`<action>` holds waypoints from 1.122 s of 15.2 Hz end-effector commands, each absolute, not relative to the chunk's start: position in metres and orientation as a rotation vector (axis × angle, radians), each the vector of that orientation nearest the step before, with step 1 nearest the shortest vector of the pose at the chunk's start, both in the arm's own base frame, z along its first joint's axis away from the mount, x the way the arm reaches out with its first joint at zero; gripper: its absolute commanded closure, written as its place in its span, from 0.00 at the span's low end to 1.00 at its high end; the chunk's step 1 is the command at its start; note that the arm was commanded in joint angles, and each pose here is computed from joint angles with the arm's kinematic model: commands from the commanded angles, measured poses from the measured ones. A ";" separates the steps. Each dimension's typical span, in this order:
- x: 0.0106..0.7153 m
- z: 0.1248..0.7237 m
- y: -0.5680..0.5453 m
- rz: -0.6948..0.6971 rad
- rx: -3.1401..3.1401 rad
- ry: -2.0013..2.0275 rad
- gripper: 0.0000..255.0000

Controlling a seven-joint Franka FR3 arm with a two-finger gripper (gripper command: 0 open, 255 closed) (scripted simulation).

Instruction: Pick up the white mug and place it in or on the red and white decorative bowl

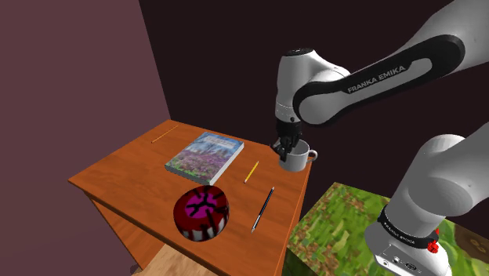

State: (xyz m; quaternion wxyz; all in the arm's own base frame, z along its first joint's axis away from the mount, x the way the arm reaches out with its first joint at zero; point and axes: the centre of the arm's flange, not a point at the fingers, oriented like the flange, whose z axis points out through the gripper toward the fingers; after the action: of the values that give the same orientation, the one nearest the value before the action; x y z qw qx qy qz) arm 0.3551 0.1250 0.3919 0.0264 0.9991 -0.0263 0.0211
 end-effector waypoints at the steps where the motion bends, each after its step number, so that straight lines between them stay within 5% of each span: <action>1: 0.355 0.402 0.125 0.064 3.087 -0.081 1.00; 17: 0.355 0.486 0.125 0.064 3.087 -0.081 1.00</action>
State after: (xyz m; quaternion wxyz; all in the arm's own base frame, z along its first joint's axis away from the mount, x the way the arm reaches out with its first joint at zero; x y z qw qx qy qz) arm 0.3550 0.1245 0.4808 0.0264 0.9991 -0.0263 0.0210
